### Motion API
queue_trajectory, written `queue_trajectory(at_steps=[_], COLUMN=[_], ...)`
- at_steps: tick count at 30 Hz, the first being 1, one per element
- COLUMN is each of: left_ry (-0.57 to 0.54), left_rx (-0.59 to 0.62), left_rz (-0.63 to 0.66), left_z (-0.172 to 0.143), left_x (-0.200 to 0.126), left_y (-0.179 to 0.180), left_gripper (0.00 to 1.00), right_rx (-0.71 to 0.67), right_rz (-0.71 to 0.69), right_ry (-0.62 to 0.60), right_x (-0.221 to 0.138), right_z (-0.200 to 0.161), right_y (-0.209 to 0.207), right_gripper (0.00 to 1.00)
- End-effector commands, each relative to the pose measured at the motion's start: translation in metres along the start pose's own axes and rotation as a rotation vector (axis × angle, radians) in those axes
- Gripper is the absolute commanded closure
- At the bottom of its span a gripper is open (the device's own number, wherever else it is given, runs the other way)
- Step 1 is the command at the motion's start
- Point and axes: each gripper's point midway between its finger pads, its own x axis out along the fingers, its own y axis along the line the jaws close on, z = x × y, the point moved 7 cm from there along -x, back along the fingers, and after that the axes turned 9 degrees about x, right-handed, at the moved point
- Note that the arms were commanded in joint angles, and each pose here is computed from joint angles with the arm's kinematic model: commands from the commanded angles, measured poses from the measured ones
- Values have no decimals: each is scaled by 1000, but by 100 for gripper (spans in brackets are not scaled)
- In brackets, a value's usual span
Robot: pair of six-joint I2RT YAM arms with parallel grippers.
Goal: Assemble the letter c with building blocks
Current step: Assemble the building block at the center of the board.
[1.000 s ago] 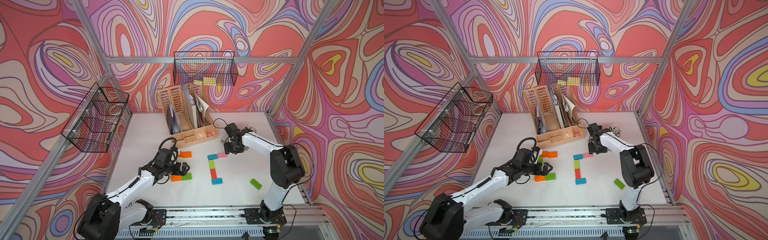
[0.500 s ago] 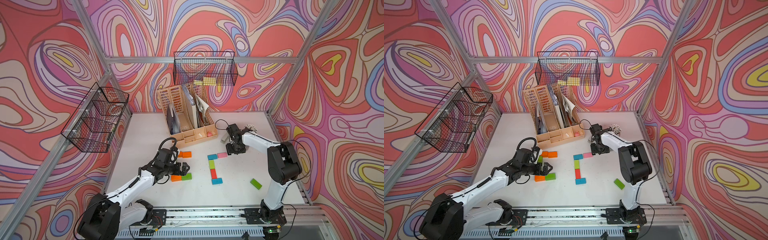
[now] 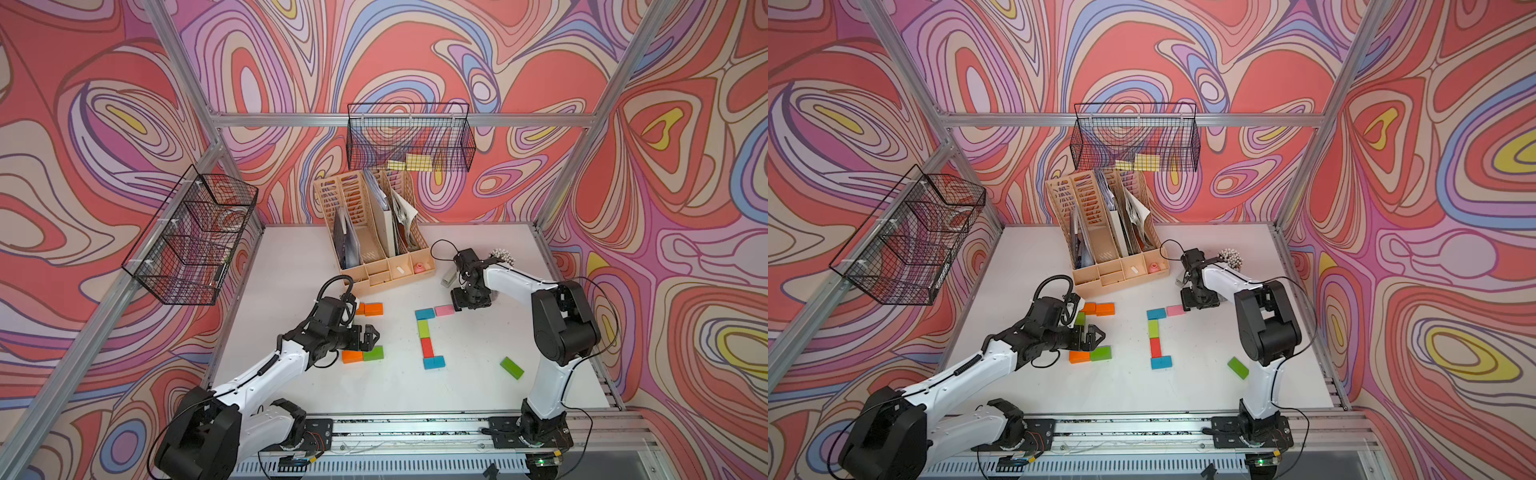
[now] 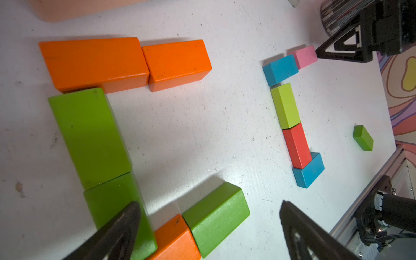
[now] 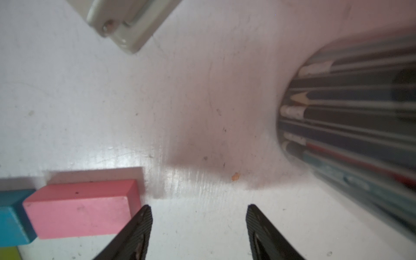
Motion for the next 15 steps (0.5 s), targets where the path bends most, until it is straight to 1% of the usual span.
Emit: queue_trajectory(at_steps=[1,7,15], left_ry=[-28,-29,-28], left_rx=[28,29,28], left_rz=[-16,-16,-16], left_z=[9,9,9], left_x=[-2,-2,-2], left_y=[-5,-5,-5], left_gripper=[1,1,1], right_rx=[0,1,3], right_rz=[15,26,31], right_ry=[1,6,2], right_x=[5,7,6], right_z=[4,4,5], right_y=[1,2,2], right_gripper=[29,27,26])
